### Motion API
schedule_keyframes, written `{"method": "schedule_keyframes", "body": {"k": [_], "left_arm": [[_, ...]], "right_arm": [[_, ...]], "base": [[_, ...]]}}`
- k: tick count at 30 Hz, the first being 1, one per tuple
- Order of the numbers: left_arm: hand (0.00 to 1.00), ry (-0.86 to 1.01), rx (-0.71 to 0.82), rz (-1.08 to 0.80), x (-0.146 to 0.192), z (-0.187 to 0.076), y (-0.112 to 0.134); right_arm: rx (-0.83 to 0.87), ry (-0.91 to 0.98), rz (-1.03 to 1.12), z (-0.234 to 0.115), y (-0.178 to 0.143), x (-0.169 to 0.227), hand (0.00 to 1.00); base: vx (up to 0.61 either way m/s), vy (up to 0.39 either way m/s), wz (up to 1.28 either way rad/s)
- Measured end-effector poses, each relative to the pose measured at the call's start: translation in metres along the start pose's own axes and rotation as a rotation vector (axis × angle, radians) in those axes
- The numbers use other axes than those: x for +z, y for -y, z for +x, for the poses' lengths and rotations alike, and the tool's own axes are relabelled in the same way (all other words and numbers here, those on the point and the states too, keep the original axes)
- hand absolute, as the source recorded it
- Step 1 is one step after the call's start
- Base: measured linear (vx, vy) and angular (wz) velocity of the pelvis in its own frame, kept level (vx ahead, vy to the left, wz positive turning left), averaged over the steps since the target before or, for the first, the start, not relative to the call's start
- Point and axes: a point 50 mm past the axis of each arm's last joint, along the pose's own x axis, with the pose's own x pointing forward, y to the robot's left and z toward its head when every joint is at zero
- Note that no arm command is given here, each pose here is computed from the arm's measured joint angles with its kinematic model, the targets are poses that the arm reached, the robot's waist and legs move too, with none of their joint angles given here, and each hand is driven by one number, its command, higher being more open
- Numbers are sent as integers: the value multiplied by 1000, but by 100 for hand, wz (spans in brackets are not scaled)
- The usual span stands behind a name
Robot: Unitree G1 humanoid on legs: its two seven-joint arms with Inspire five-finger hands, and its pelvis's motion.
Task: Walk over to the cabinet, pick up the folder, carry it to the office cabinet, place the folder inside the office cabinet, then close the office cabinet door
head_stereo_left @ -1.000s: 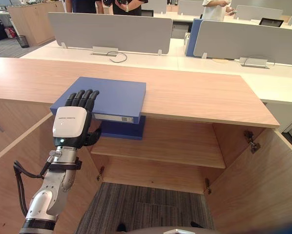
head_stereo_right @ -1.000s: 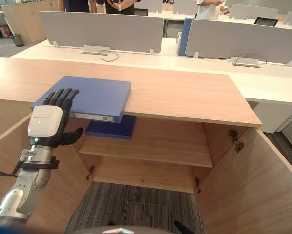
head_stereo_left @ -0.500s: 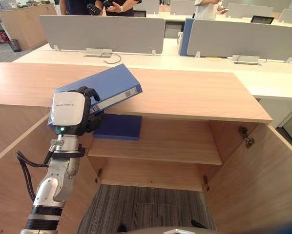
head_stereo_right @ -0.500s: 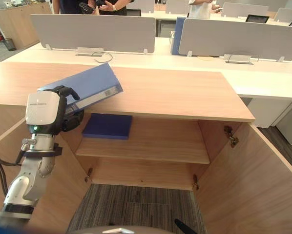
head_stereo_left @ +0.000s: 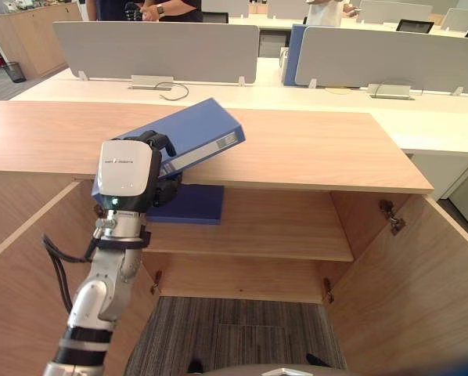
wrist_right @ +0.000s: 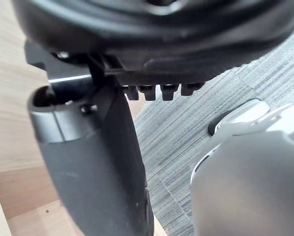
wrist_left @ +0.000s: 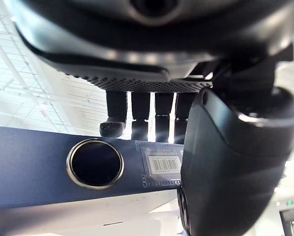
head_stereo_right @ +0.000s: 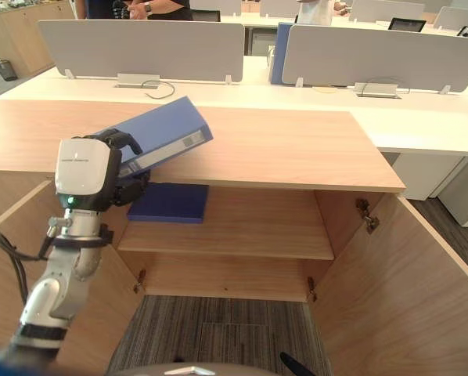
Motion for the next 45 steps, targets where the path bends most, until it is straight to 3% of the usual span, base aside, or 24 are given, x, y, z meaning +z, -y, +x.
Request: {"method": "schedule_keyframes", "body": {"k": [11, 17, 21, 26, 35, 45], "left_arm": [[0, -24, 78, -196, 17, -11, -15], [0, -266, 304, -740, 17, -21, -39], [0, -437, 419, -1256, 5, -37, -42], [0, -472, 477, -1559, 6, -49, -47], [0, -379, 416, -1744, 17, -49, -50], [0, -396, 126, -1777, 12, -38, 1]], "right_arm": [[-5, -18, -6, 0, 1, -3, 100], [66, 113, 50, -8, -14, 16, 100], [215, 273, 222, -33, -32, 37, 100], [394, 485, 335, -73, -44, 69, 100], [624, 930, 474, -154, -46, 138, 100], [905, 1321, 395, -221, -67, 212, 100]], "base": [[-12, -1, -4], [-15, -3, -15], [-35, 4, -19], [-27, 3, -18], [10, 12, -15], [-52, 16, -4]]}}
